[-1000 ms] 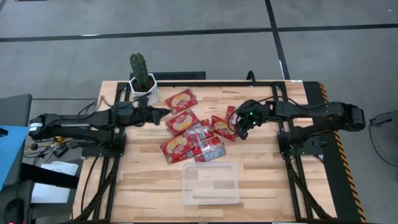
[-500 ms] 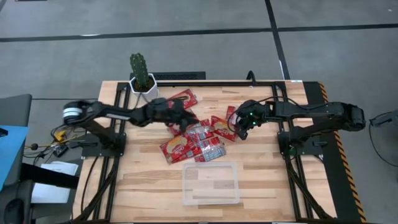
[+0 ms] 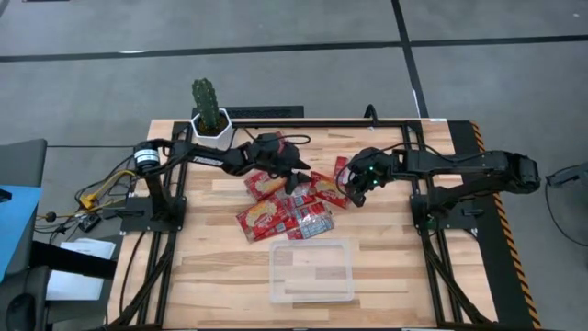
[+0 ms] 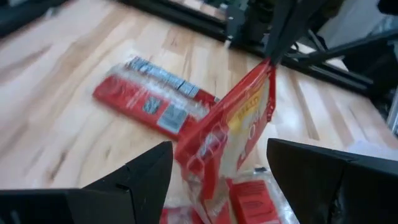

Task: Sort popcorn bags into baskets
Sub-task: Put the red popcorn bag into the transparent bin

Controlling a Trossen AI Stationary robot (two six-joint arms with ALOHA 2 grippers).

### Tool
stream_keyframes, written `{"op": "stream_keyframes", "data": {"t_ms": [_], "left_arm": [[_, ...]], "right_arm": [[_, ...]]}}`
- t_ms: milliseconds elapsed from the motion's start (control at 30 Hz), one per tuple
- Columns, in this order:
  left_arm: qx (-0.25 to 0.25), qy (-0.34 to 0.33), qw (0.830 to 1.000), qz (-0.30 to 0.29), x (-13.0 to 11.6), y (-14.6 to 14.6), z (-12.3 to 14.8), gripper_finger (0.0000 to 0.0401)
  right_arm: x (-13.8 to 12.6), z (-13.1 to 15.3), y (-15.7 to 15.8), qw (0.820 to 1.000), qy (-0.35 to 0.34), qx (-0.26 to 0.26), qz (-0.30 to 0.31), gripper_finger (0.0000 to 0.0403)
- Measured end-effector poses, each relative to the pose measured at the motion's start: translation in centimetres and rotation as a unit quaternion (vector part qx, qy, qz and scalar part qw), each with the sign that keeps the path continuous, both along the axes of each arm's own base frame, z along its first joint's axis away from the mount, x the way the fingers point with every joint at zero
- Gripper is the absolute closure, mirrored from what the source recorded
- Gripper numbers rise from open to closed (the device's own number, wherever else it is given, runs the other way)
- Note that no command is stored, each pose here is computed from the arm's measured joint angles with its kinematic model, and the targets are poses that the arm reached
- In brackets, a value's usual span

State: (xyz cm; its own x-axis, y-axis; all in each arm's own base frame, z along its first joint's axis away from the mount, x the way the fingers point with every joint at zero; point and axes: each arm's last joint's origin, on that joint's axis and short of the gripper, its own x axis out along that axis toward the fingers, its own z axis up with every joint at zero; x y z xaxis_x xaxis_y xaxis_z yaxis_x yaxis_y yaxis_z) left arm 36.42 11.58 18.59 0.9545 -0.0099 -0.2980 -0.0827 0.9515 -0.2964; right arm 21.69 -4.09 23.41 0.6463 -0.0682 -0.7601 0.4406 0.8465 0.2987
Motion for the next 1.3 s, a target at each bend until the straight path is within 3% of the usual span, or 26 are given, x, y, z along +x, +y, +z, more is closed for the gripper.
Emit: {"op": "stream_keyframes", "data": {"t_ms": [167,467,667,967,1300], "left_arm": [[0.092,0.007,0.995,-0.037,0.5,0.2,0.7,0.0151],[0.119,0.016,0.988,-0.099,1.6,0.2,0.6,0.0151],[0.070,0.062,0.986,-0.138,2.6,0.5,-1.0,0.0151],[0.076,0.061,0.985,-0.141,3.8,0.7,-0.4,0.0155],[0.064,0.088,0.978,-0.175,4.4,-0.5,-1.6,0.0232]], "right_arm": [[0.1,0.0,0.5,1.000,0.000,0.000,0.011,0.0400],[0.1,0.0,0.8,1.000,0.000,0.000,0.019,0.0400],[0.2,0.1,0.9,1.000,-0.004,-0.003,0.023,0.0400],[0.2,0.1,1.0,1.000,-0.005,-0.006,0.028,0.0400],[0.4,0.2,1.1,0.999,-0.015,-0.009,0.033,0.0398]]}}
